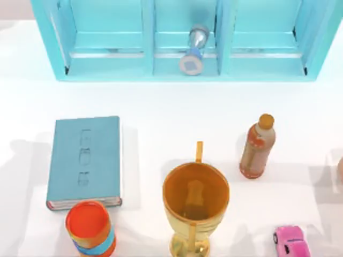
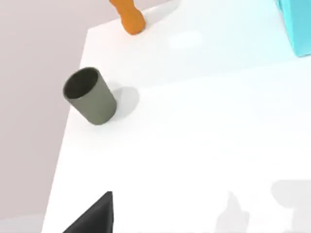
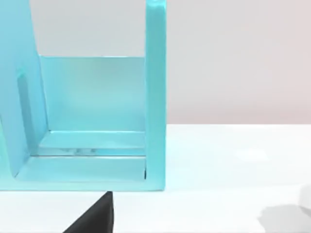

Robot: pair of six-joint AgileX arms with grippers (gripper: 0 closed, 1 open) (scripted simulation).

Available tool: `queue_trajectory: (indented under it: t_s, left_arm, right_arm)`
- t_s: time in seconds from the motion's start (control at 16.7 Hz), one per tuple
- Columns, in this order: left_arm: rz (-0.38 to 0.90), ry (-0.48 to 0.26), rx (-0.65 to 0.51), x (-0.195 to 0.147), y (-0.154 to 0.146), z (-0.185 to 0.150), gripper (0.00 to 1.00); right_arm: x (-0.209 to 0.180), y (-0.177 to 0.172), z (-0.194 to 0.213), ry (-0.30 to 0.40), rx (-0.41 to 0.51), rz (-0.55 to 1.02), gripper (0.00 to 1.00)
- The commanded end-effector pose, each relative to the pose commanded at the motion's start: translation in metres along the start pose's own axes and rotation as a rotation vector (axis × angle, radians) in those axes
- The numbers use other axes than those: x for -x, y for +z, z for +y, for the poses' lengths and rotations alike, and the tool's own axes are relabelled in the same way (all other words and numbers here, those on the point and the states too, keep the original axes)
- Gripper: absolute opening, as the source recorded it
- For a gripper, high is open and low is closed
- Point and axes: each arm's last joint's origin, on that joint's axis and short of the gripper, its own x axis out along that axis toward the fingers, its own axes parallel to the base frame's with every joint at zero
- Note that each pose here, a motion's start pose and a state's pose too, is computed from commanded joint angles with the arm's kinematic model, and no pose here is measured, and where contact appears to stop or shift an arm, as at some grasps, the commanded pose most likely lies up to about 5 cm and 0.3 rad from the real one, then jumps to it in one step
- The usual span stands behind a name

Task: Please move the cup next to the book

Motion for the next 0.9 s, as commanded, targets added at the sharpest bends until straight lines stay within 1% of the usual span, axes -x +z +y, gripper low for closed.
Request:
queue_trajectory:
  t_s: [0.18, 0.36, 0.54, 0.66, 0.9]
  left_arm:
    - [0.243, -0.035, -0.197, -0.026, 0.037, 0.018, 1.00]
    - [0.492, -0.125, -0.421, -0.071, 0.070, 0.033, 1.00]
    - [0.716, -0.261, -0.658, -0.132, 0.092, 0.045, 1.00]
    - [0.838, -0.365, -0.814, -0.177, 0.100, 0.049, 1.00]
    - [1.006, -0.550, -1.103, -0.263, 0.102, 0.052, 1.00]
  right_arm:
    - [0.000, 0.000, 0.000, 0.000, 0.000, 0.000, 1.00]
    - [0.000, 0.000, 0.000, 0.000, 0.000, 0.000, 1.00]
    - [0.000, 0.000, 0.000, 0.000, 0.000, 0.000, 1.00]
    - [0.000, 0.000, 0.000, 0.000, 0.000, 0.000, 1.00]
    - [0.000, 0.000, 0.000, 0.000, 0.000, 0.000, 1.00]
